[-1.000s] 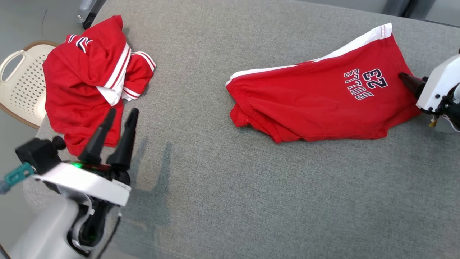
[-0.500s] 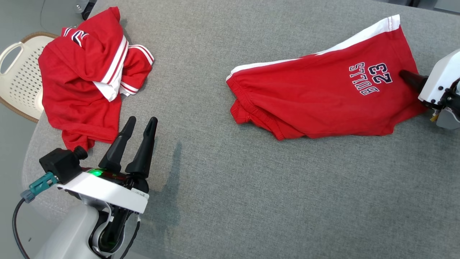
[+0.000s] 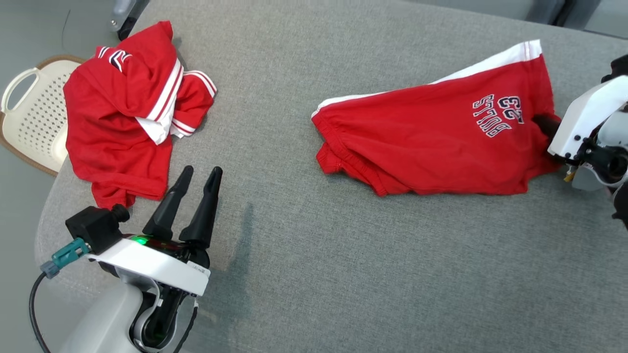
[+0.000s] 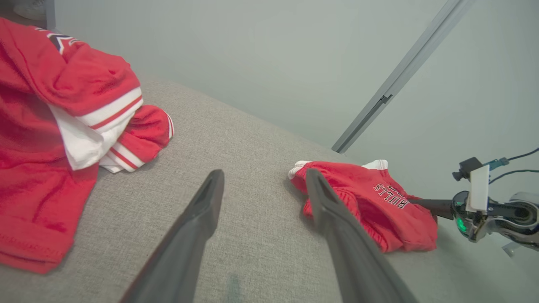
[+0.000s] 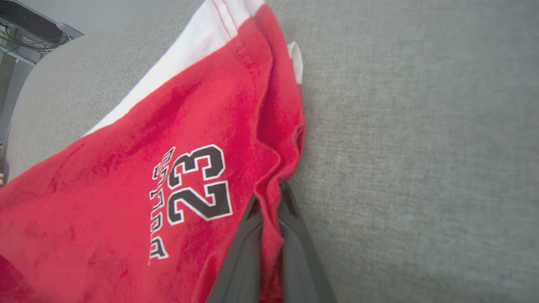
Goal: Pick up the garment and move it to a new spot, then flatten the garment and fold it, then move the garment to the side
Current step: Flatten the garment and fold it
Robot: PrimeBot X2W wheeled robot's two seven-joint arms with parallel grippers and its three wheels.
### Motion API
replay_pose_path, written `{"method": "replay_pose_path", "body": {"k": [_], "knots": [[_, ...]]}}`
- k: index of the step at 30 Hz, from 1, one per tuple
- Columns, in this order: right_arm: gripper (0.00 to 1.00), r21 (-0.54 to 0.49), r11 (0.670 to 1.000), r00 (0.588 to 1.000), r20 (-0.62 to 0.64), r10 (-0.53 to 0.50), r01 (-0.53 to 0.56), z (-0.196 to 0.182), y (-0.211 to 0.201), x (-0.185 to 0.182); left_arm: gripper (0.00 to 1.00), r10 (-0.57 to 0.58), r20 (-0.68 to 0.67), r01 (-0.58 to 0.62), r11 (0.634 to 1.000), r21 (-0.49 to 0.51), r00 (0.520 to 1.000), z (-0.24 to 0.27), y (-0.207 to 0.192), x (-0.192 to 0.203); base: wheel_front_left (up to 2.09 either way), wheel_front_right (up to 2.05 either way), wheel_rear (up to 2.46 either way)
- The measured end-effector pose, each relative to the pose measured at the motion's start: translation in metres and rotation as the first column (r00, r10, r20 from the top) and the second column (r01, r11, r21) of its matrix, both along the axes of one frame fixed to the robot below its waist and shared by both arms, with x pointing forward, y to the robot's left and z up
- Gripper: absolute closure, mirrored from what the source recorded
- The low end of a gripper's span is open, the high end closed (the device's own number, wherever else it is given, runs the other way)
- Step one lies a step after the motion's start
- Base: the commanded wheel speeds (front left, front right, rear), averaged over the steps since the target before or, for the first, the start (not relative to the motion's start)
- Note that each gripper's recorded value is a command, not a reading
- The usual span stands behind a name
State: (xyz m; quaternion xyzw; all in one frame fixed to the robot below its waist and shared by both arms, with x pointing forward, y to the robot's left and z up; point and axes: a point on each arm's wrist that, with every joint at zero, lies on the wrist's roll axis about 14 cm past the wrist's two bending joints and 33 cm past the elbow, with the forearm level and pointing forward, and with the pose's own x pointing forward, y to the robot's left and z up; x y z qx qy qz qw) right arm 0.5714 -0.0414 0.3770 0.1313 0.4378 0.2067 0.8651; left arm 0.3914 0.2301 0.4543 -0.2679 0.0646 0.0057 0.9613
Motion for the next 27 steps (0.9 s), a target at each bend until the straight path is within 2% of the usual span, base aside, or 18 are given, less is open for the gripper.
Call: {"method": "replay_pose_path", "body": {"k": [8,18,27], "knots": [[1.00,0.047,0.999,0.997,0.078,-0.012,0.008,0.029,-0.006,-0.023,0.00,-0.051,0.032,0.052,0.998,-0.023,0.998,0.010,-0.021,-0.011,0.00,0.00,0.00],[1.00,0.045,0.992,0.984,0.127,-0.123,0.118,0.047,-0.071,-0.059,0.00,-0.159,0.061,0.161,0.986,-0.042,0.985,0.020,-0.060,-0.010,0.00,0.00,0.00],[1.00,0.038,0.974,0.961,0.161,-0.227,0.223,0.046,-0.126,-0.101,0.00,-0.248,0.076,0.253,0.966,-0.050,0.966,0.027,-0.093,-0.015,0.00,0.00,0.00]]}}
